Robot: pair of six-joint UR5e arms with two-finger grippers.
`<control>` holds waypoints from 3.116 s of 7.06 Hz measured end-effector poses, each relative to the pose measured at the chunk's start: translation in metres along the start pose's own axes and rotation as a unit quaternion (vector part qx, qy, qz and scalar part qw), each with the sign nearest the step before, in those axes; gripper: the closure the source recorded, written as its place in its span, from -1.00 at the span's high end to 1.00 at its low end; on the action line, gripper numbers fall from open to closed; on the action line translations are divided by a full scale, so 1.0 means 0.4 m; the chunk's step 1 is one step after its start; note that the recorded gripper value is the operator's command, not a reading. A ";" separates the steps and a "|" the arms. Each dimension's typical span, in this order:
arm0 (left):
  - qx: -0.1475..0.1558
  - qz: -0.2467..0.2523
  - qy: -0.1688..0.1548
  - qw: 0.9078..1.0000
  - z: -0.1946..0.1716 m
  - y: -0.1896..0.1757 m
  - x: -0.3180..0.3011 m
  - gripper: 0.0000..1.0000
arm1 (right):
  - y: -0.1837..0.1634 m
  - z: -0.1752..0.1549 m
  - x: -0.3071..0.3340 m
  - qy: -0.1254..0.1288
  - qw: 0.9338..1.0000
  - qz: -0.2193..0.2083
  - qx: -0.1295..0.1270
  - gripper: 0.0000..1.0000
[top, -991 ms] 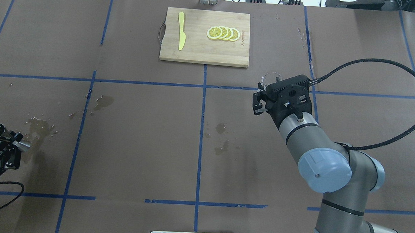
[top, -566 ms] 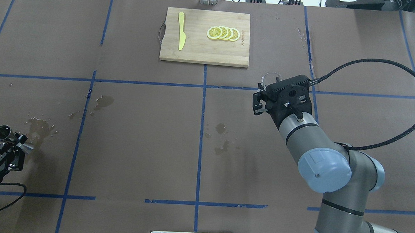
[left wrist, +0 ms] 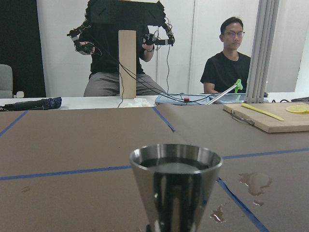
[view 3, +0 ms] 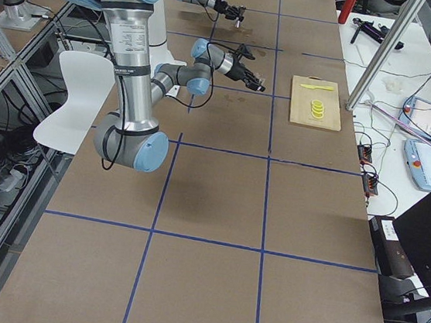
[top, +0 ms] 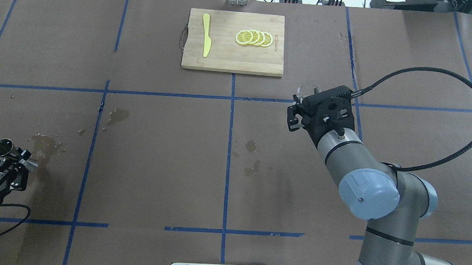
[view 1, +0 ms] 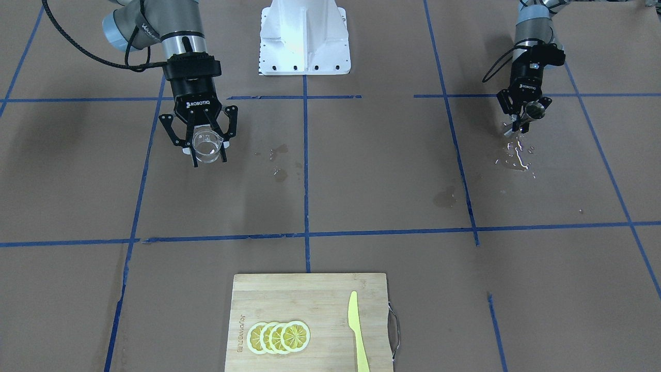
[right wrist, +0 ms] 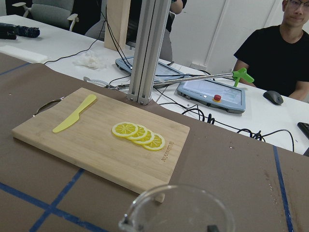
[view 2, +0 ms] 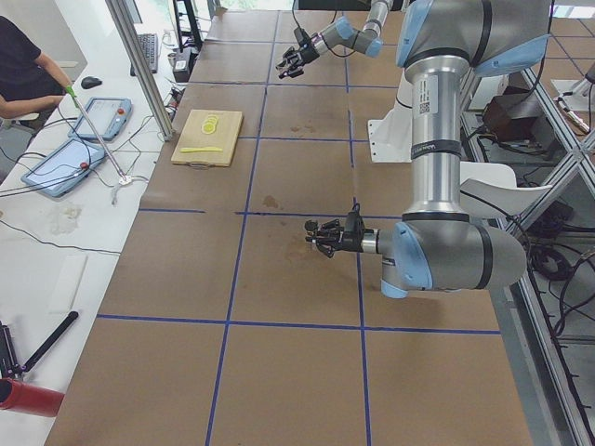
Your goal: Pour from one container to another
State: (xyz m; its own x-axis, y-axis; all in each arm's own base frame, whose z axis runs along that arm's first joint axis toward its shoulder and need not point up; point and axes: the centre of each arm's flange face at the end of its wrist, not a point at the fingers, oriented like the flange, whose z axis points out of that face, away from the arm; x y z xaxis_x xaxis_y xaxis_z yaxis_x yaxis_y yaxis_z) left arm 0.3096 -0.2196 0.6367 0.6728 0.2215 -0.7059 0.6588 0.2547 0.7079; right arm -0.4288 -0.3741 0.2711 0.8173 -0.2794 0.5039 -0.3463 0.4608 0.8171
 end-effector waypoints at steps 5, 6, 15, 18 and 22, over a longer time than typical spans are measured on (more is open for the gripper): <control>-0.006 0.007 0.000 1.000 0.028 0.015 0.026 -1.00 | 0.003 0.002 0.001 0.001 1.000 -0.001 -0.001 -1.00; -0.007 0.010 0.000 1.000 0.032 0.022 0.035 -1.00 | 0.003 0.002 0.001 0.001 1.000 -0.001 -0.001 -1.00; -0.012 0.009 0.004 1.000 0.041 0.034 0.060 -0.91 | 0.001 -0.002 -0.004 -0.001 1.000 0.000 0.000 -1.00; -0.012 0.010 0.004 1.000 0.041 0.034 0.060 0.37 | -0.001 -0.004 -0.004 -0.002 1.000 0.001 0.000 -1.00; -0.012 0.011 0.004 1.000 0.041 0.034 0.060 0.46 | -0.005 -0.006 -0.005 -0.003 1.000 0.002 0.001 -1.00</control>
State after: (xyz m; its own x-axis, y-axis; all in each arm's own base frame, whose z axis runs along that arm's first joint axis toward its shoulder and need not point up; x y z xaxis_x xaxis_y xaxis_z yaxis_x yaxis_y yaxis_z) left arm 0.3405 -0.2263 0.6298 0.6842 0.2345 -0.6905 0.6357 0.2722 0.7223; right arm -0.4286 -0.3722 0.2677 0.8129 -0.2832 0.5088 -0.3505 0.4597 0.8159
